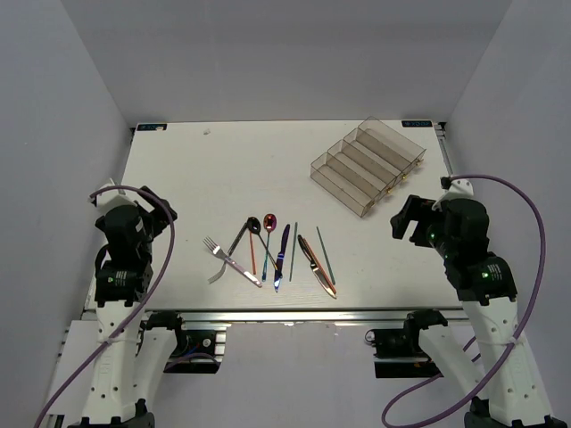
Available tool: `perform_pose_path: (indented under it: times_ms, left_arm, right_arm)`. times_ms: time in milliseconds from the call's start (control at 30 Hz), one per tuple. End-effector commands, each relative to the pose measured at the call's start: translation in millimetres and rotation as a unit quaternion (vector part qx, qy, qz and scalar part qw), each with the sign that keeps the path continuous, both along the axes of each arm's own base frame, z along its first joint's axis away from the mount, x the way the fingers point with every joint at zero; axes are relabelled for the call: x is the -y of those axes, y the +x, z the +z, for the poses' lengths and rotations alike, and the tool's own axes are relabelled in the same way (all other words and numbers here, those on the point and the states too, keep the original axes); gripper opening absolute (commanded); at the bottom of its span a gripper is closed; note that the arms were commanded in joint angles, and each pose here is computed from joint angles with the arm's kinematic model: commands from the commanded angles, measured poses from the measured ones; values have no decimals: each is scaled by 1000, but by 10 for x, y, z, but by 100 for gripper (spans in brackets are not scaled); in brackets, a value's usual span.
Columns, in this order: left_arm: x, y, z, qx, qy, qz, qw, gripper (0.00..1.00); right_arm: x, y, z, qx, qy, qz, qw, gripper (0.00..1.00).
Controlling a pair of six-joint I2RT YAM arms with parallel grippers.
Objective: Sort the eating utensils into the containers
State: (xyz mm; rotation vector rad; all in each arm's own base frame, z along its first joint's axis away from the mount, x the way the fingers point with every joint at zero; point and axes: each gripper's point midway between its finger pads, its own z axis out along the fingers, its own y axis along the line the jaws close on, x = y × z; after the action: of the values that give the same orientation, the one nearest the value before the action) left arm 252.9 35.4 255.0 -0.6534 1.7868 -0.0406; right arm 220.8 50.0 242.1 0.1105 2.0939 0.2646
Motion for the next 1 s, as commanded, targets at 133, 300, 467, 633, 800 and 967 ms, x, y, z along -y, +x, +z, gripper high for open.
perform_pose_path:
  times_ms: [133,300,467,633,800,967]
  left_arm:
    - [-63,-1,-46,-4,-3,24,1000,98]
    - [-97,20,-120,-23,-2,34,999,98]
    - [-125,0,-144,-21,-3,46,999,98]
    - [-153,-13,-190,-28,-5,56,998,98]
    - [-95,22,-224,-32,-7,38,999,98]
    - [-71,47,-244,-38,-8,30,999,98]
  right_arm:
    - [-324,79,328,36,59,68,995,89]
    - [-828,346,307,-1,140,148,979,89]
    - [-1919,441,244,-20,20,215,976,89]
    - [-2825,410,-560,-88,-138,255,953,88]
    - [-3369,428,-1067,-126,-176,309,926,59]
    - [-3485,497,-1486,-156,-202,322,912,51]
